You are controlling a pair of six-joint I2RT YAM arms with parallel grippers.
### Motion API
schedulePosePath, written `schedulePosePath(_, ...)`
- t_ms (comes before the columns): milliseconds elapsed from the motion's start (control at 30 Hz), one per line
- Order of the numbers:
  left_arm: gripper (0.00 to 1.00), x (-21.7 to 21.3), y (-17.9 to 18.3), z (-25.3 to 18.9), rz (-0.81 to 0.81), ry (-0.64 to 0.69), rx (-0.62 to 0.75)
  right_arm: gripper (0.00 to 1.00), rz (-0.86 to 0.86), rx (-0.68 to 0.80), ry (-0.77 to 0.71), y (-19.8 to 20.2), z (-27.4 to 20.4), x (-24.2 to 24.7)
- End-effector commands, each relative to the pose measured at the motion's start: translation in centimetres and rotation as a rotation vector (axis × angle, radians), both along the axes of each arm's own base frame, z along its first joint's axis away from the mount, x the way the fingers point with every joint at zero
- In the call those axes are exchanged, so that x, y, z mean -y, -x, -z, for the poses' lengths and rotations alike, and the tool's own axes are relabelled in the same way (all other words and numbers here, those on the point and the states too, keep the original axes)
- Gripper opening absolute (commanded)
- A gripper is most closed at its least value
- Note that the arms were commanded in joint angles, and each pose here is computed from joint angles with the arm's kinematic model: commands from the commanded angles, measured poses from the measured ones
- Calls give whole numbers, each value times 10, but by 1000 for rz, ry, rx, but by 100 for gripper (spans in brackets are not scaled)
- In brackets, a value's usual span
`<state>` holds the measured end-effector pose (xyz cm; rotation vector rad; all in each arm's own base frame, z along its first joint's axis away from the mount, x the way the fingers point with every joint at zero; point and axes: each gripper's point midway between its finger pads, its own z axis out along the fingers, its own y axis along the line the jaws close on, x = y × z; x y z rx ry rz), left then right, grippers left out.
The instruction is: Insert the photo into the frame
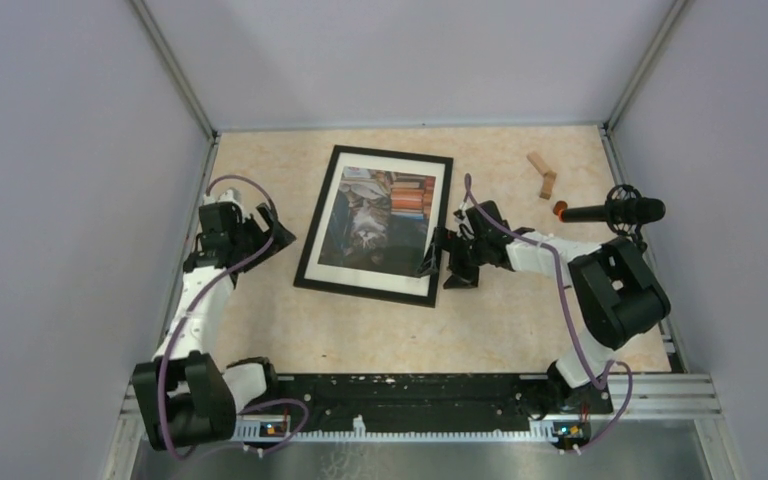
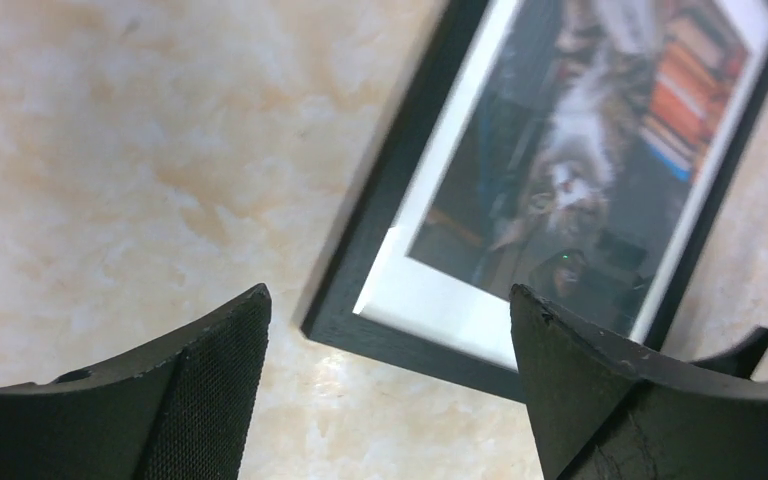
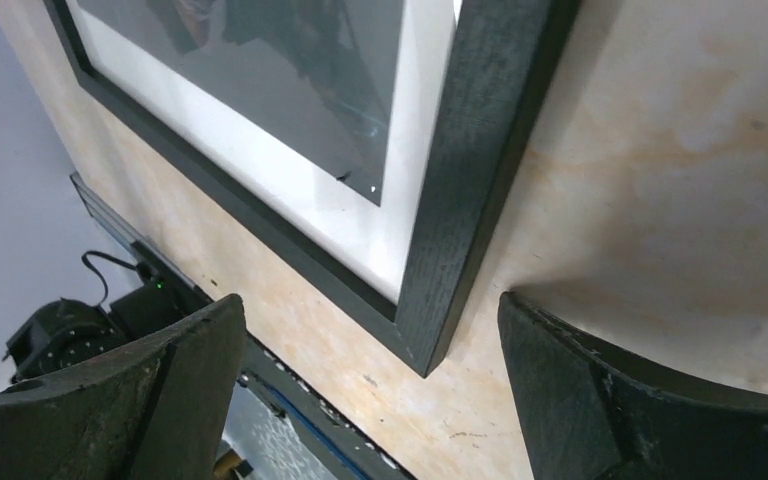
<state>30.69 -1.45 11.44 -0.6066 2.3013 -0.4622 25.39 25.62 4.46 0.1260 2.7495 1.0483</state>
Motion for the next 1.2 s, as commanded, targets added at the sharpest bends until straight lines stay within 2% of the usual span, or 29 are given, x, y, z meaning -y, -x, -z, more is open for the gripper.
schedulePosePath(0, 92, 25, -8, -58, 130, -79, 173, 94, -105, 83, 26, -4, 9, -17)
schedulePosePath(100, 91, 58, -5, -94, 236, -160, 265, 94, -133, 119, -6, -2, 5, -53)
schedulePosePath(200, 90, 86, 4, -145, 305, -171, 395, 94, -61, 209, -95, -14, -8, -98)
schedulePosePath(300, 90, 97, 14, -200, 313, -157, 556, 94, 10, 263, -160, -27, -16, -144)
schedulePosePath(400, 90, 97, 23, -237, 315, -148, 644, 95, 44, 316, -212, -39, -24, -197)
schedulePosePath(533, 90, 98, 36, -265, 328, -131, 698, 96, 19, 367, -249, -54, -31, -280)
schedulePosePath(567, 90, 97, 39, -268, 326, -131, 706, 98, -3, 368, -247, -54, -18, -300)
schedulePosePath(600, 90, 95, 42, -270, 322, -133, 712, 99, -23, 400, -292, -60, -37, -327)
schedulePosePath(733, 90, 88, 52, -277, 311, -163, 729, 99, -107, 401, -345, -37, -56, -372)
schedulePosePath(933, 91, 78, 61, -287, 286, -203, 762, 99, -225, 418, -378, -19, -104, -359)
schedulePosePath(1067, 92, 81, 60, -296, 300, -196, 801, 99, -258, 515, -200, -21, -128, -299)
schedulePosePath(1167, 96, 89, 62, -311, 329, -166, 857, 99, -243, 574, -62, -25, -145, -231)
